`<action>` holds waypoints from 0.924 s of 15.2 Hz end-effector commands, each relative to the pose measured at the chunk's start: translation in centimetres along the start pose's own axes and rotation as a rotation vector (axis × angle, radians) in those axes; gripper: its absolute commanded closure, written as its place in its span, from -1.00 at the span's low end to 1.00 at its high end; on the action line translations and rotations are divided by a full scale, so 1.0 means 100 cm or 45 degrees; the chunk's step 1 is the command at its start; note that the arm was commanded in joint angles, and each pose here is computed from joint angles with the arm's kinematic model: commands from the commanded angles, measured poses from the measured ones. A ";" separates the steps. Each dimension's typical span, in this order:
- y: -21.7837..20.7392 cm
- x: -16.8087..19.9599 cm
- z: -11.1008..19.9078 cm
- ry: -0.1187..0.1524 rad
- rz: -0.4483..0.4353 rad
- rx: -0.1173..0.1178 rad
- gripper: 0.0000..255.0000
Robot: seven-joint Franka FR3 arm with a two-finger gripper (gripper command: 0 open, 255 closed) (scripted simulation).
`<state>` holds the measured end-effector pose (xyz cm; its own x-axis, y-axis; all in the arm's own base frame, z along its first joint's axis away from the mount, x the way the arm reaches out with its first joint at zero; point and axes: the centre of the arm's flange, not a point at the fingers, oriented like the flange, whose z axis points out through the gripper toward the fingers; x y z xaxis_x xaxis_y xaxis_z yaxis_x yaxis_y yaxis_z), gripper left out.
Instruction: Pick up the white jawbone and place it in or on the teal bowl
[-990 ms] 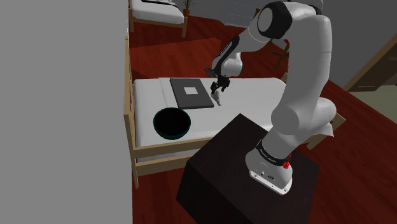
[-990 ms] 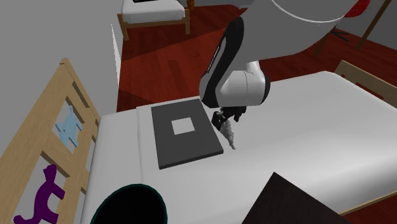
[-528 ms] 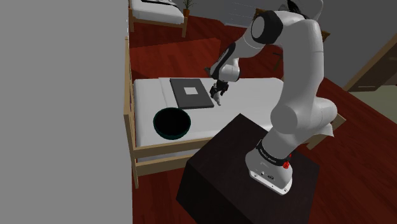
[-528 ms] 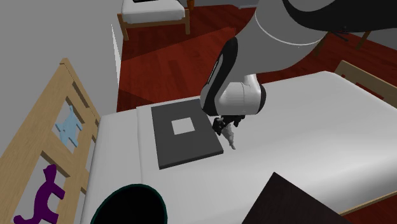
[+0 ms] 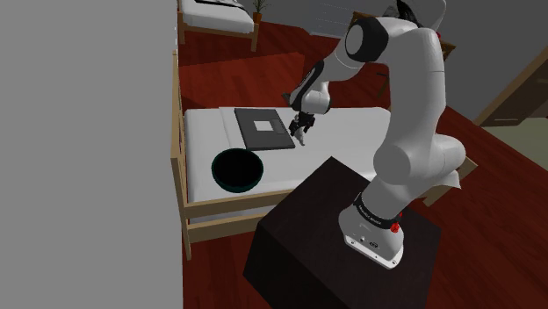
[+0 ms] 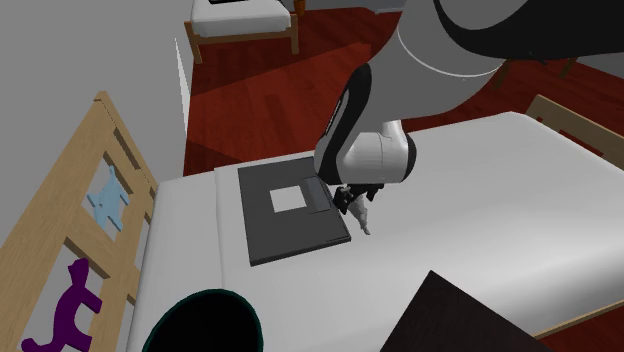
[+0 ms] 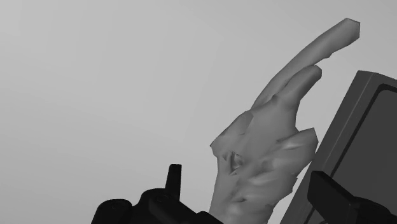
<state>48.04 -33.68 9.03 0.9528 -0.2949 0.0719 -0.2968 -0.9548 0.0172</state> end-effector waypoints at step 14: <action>0.000 0.001 -0.021 -0.001 0.000 0.000 1.00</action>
<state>48.03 -33.71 10.64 0.9530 -0.2944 0.0715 -0.2963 -0.9550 0.0169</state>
